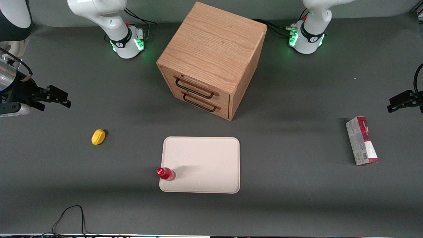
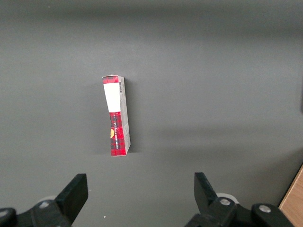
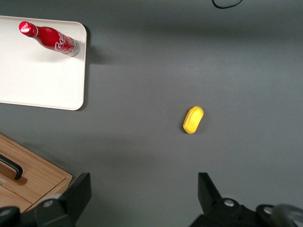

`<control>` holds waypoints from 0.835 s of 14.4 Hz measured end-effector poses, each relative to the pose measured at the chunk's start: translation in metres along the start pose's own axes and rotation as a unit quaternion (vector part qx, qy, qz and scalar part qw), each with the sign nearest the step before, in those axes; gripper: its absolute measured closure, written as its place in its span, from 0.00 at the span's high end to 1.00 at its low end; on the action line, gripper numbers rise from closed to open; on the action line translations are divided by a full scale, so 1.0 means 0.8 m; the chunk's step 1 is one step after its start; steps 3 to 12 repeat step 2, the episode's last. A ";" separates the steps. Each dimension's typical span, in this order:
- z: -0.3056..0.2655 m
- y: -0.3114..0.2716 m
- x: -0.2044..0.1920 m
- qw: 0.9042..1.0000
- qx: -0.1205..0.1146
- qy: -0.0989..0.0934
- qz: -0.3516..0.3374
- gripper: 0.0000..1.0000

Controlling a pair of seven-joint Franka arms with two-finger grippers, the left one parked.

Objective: Place coke bottle on tray

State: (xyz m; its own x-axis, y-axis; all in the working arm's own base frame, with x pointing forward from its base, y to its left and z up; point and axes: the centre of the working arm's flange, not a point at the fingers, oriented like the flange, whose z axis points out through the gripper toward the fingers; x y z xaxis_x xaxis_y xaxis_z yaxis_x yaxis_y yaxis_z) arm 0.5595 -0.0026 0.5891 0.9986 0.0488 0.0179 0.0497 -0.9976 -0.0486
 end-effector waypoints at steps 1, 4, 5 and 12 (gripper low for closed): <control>-0.002 0.003 -0.001 1.000 0.000 0.001 0.002 1.00; -0.003 0.006 -0.002 1.000 0.000 0.002 0.005 1.00; -0.003 0.006 -0.002 1.000 0.000 0.002 0.005 1.00; -0.003 0.006 -0.002 1.000 0.000 0.002 0.005 1.00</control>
